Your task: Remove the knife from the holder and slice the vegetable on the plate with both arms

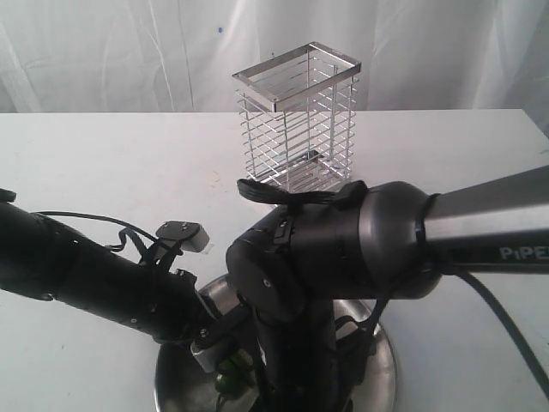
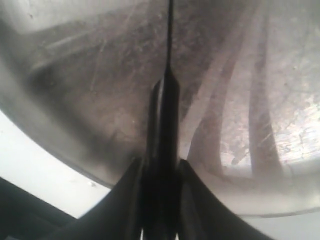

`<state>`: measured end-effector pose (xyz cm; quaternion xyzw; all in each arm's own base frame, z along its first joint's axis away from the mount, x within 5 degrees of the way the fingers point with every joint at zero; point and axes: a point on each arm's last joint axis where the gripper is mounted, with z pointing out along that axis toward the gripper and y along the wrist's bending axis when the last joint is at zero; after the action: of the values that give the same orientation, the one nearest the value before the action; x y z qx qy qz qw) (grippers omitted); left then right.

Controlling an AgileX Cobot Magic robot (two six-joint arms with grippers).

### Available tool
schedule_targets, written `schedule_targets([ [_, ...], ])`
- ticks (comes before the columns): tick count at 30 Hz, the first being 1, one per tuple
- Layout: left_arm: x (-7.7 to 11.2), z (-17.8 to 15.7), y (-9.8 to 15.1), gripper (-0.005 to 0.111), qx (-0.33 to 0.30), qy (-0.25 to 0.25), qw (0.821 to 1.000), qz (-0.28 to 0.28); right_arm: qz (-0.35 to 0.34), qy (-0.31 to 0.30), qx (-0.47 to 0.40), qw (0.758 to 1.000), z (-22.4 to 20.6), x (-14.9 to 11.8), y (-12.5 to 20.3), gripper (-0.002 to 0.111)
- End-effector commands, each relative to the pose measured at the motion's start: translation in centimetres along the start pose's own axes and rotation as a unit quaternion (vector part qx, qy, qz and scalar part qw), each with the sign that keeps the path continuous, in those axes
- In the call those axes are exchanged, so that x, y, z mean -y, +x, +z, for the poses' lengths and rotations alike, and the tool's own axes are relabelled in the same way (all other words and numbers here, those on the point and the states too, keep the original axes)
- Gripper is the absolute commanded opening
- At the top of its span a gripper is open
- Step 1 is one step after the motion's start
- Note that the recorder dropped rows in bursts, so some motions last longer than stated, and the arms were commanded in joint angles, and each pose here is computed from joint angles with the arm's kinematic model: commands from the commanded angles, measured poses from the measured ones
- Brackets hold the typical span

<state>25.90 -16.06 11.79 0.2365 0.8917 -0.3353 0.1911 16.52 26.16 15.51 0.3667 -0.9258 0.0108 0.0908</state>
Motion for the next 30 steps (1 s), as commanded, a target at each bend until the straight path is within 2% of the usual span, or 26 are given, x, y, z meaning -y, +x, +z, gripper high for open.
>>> schedule_targets([
  [1,0.4,0.1,0.4,0.0,-0.012,0.012,1.0,0.006,0.006,-0.003,0.038,0.999,1.0,-0.1,-1.4,0.0],
  [12,2.3,-3.1,-1.5,0.0,0.043,0.009,0.998,0.051,0.004,-0.002,0.045,0.999,2.2,-0.1,-2.2,0.0],
  [21,2.6,-3.6,-1.3,0.0,0.03,0.007,0.998,0.061,0.006,-0.004,0.057,0.998,2.2,-0.1,-2.4,0.0],
  [25,2.1,-3.6,-1.3,0.0,0.029,-0.018,0.997,0.064,0.006,-0.004,0.057,0.998,2.2,-0.1,-2.4,0.0],
  [30,0.9,-3.7,-1.1,0.0,0.014,-0.079,0.994,0.075,0.005,-0.004,0.057,0.998,2.2,-0.1,-2.4,0.0],
])
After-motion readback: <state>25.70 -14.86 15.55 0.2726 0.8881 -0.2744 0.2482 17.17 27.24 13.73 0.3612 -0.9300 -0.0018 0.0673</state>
